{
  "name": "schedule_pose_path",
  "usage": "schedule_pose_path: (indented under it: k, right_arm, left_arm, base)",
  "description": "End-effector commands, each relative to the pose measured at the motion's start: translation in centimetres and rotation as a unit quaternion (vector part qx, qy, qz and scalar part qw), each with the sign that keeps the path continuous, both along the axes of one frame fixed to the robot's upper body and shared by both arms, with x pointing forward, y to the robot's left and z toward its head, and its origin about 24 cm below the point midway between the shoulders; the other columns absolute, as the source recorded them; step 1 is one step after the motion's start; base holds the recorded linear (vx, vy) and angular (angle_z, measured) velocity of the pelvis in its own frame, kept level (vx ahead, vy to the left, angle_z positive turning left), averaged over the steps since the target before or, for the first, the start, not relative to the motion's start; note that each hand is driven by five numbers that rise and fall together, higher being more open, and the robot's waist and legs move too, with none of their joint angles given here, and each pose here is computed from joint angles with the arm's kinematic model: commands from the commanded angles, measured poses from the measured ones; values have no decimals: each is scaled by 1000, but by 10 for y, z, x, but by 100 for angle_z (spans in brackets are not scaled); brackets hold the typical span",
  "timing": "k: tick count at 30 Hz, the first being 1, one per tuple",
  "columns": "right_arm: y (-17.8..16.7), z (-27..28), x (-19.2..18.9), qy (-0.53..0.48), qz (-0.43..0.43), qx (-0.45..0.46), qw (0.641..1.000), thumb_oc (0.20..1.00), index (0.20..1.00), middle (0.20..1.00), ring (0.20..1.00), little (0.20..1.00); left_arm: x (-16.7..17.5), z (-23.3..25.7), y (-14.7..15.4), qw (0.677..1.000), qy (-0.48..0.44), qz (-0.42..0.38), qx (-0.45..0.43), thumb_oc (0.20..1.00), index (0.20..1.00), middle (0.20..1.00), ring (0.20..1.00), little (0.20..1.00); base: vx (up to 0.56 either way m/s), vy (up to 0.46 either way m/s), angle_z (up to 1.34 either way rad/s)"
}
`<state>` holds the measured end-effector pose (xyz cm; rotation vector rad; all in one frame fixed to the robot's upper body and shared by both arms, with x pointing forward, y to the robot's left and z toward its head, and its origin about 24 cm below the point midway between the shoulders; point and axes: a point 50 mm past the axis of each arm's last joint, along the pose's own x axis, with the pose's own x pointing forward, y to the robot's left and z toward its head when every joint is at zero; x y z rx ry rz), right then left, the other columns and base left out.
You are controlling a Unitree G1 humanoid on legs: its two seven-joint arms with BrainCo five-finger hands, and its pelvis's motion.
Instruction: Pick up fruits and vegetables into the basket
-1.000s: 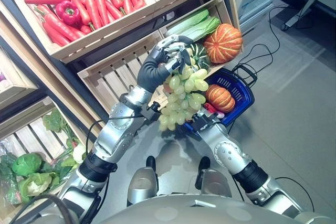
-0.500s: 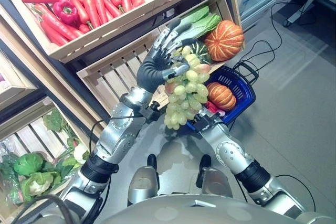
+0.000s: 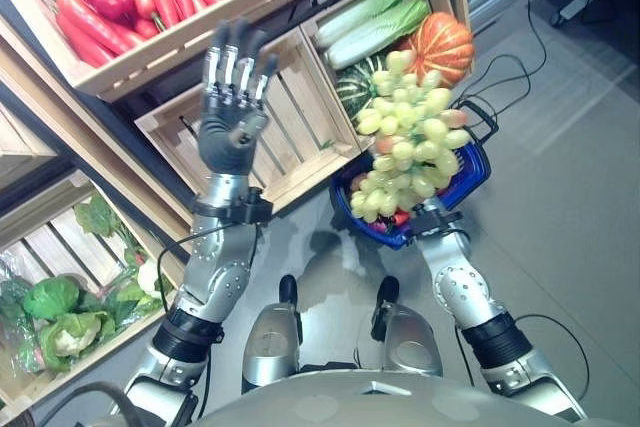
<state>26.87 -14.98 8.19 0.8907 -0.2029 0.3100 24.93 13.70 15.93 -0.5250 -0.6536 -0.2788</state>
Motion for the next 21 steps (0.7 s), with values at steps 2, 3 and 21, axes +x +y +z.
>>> schedule_pose_path:
  k: [2, 3, 21]
  right_arm:
    - [-19, 38, 9, -103, -46, 25, 993, 200, 200, 200, 200, 200]
    - [-27, 37, 12, -94, -59, 24, 994, 200, 200, 200, 200, 200]
    - [-168, 36, 58, 58, -205, 7, 977, 200, 200, 200, 200, 200]
  left_arm:
    - [8, -10, 9, 997, 60, -9, 53, 1000, 1000, 1000, 1000, 1000]
    - [10, -18, 11, 994, 84, -2, 68, 1000, 1000, 1000, 1000, 1000]
    - [-4, -125, 37, 908, 265, -5, 323, 1000, 1000, 1000, 1000, 1000]
  base:
    - [-196, -3, 1]
    - [-168, -6, 0]
    - [-71, -22, -1]
